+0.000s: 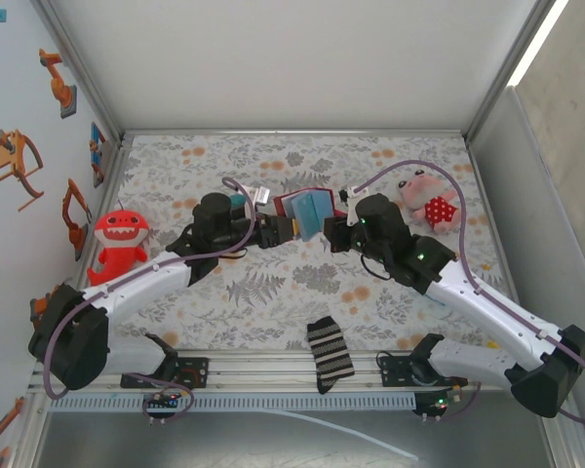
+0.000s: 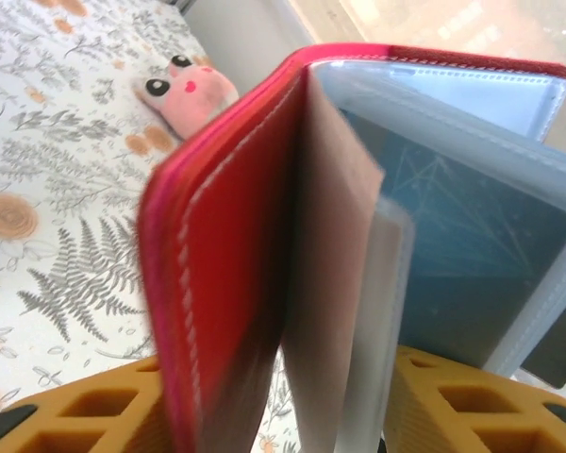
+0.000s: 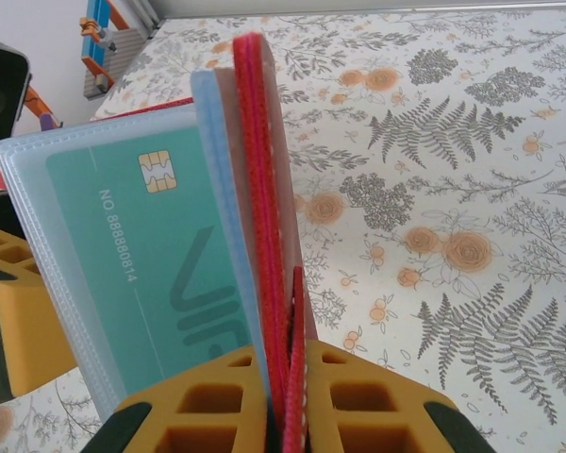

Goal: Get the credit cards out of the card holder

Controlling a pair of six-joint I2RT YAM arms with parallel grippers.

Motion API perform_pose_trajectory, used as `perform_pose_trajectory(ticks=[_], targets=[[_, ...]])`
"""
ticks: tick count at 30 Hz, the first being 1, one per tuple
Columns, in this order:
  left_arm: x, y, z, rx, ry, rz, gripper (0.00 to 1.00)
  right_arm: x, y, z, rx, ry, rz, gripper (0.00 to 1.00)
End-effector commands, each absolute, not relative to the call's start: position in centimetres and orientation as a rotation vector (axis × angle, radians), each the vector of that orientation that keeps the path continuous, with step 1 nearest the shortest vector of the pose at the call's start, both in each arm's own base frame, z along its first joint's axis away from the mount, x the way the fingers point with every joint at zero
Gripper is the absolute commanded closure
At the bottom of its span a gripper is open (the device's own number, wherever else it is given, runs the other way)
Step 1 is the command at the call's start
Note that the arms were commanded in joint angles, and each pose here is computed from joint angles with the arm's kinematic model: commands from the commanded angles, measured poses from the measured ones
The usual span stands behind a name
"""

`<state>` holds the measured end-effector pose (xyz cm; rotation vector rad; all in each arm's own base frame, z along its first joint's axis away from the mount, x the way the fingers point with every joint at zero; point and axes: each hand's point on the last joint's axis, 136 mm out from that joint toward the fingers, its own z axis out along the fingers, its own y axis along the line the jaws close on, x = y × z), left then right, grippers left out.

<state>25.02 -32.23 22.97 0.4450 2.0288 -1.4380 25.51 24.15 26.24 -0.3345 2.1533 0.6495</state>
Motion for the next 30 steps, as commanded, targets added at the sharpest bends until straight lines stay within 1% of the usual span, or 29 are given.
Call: perform_pose_trajectory(ticks=[1,4,7,12,16,20,29,30], targets=[[25.2,-31.0,23.2,0.395,2.018,-1.424,0.43,25.8,23.6,28.0,-0.272,2.114,0.658,1.00],[25.4,-30.3,23.0,0.363,2.018,-1.416,0.38,25.7,23.7,28.0,-0.271,2.117,0.669,1.00],[25.3,-30.3,23.4,0.367,2.007,-1.424,0.32,25.7,23.9,28.1,-0.273,2.119,0.685,1.00],[25.3,-30.2,23.9,0.365,1.986,-1.433,0.27,25.8,24.0,28.3,-0.268,2.118,0.686,1.00],[25.2,-30.0,24.4,0.362,1.961,-1.431,0.21,25.9,24.1,28.2,-0.267,2.121,0.684,1.00],[25.2,-29.9,25.0,0.359,1.931,-1.445,0.19,25.9,24.4,28.3,-0.273,2.117,0.702,1.00],[25.2,-30.4,25.6,0.394,1.906,-1.452,0.22,25.3,25.3,29.2,-0.306,2.083,0.789,1.00],[25.3,-30.5,25.3,0.395,1.923,-1.439,0.20,25.1,25.5,29.4,-0.313,2.074,0.810,1.00]])
